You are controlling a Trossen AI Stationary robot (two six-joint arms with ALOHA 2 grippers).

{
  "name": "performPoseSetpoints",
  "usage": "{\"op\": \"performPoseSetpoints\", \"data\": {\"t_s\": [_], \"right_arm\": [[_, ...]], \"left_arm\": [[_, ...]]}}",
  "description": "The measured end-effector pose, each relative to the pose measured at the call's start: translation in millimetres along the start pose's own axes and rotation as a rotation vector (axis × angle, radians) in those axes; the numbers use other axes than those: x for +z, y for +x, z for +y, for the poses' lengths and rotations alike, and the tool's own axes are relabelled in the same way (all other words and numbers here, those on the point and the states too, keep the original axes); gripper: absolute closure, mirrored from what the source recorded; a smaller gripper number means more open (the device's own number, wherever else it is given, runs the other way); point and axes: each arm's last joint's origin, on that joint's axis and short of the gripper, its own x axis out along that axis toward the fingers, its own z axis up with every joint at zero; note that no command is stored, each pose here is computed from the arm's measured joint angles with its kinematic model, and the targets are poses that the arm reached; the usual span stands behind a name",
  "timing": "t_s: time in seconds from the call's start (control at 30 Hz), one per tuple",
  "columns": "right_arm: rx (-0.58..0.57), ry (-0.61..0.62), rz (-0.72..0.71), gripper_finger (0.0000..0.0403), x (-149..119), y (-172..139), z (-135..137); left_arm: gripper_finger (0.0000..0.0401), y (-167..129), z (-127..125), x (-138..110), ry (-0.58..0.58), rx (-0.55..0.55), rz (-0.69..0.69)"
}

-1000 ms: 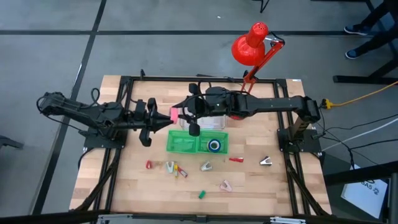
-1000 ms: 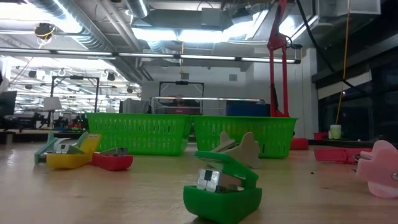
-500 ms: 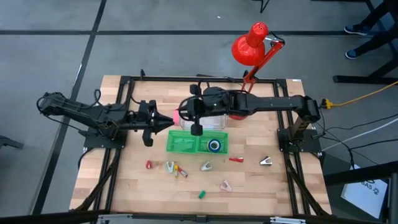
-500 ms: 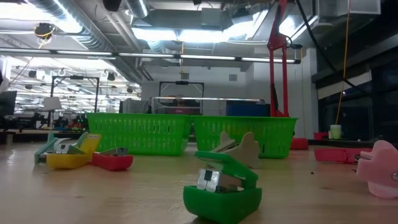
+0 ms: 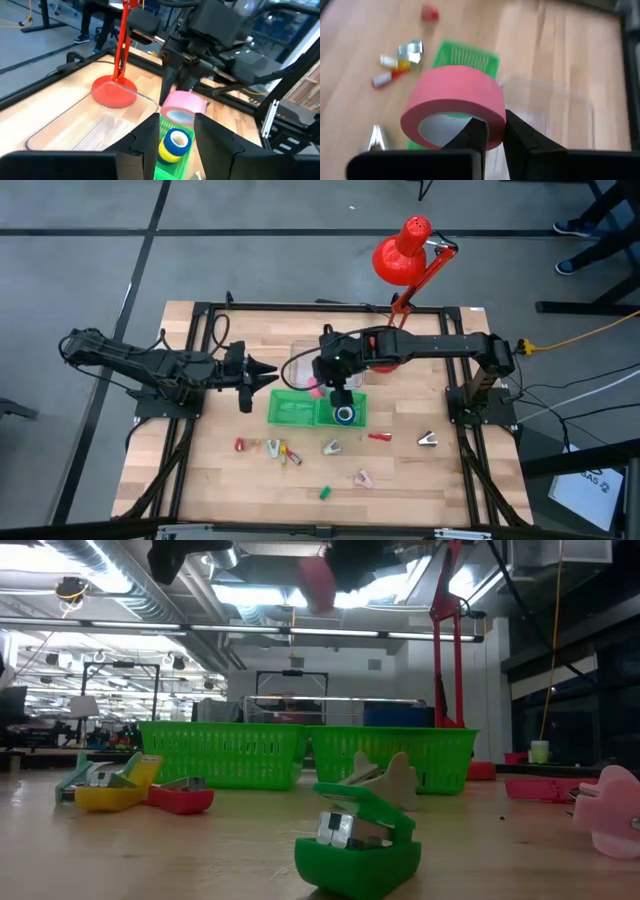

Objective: Pick and place Stapler, Stapler remover, tape
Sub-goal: Put the pink tape into the right green bin

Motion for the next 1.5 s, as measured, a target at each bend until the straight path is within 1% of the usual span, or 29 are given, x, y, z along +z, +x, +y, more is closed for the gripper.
{"op": "performPoseSetpoints", "data": {"t_s": [0.1, 0.27, 0.43, 0.6, 0.87, 1.0, 1.17, 1.27, 1.5], "right_arm": [[0.017, 0.015, 0.085, 0.0365, -8.7, 0.0, 0.6], [0.046, 0.029, 0.204, 0.0365, -29.6, 14.2, 6.5], [0.078, 0.006, 0.309, 0.0365, -50.4, 29.1, 18.1], [0.106, -0.034, 0.363, 0.0365, -63.5, 38.8, 30.0], [0.130, -0.066, 0.396, 0.0365, -74.0, 47.2, 44.5], [0.125, -0.072, 0.359, 0.0363, -70.6, 48.6, 46.2], [0.120, -0.071, 0.339, 0.0316, -68.7, 49.3, 45.7], [0.121, -0.071, 0.344, 0.0302, -69.2, 49.1, 45.8], [0.126, -0.071, 0.363, 0.0320, -70.9, 48.3, 46.1]], "left_arm": [[0.0280, 0.0, 0.1, -0.2, 0.001, 0.001, 0.002], [0.0282, 0.0, 0.3, -0.8, 0.002, 0.003, 0.007], [0.0279, -0.1, 1.3, -2.4, 0.010, 0.016, 0.021], [0.0278, -0.1, 1.4, -2.6, 0.011, 0.018, 0.023], [0.0278, 0.0, 1.4, -2.7, 0.012, 0.018, 0.024], [0.0278, 0.0, 1.4, -2.7, 0.012, 0.018, 0.024], [0.0278, 0.0, 1.4, -2.7, 0.012, 0.018, 0.024], [0.0278, -0.1, 1.2, -2.8, 0.012, 0.017, 0.024], [0.0278, -0.1, 1.2, -2.8, 0.012, 0.017, 0.024]]}}
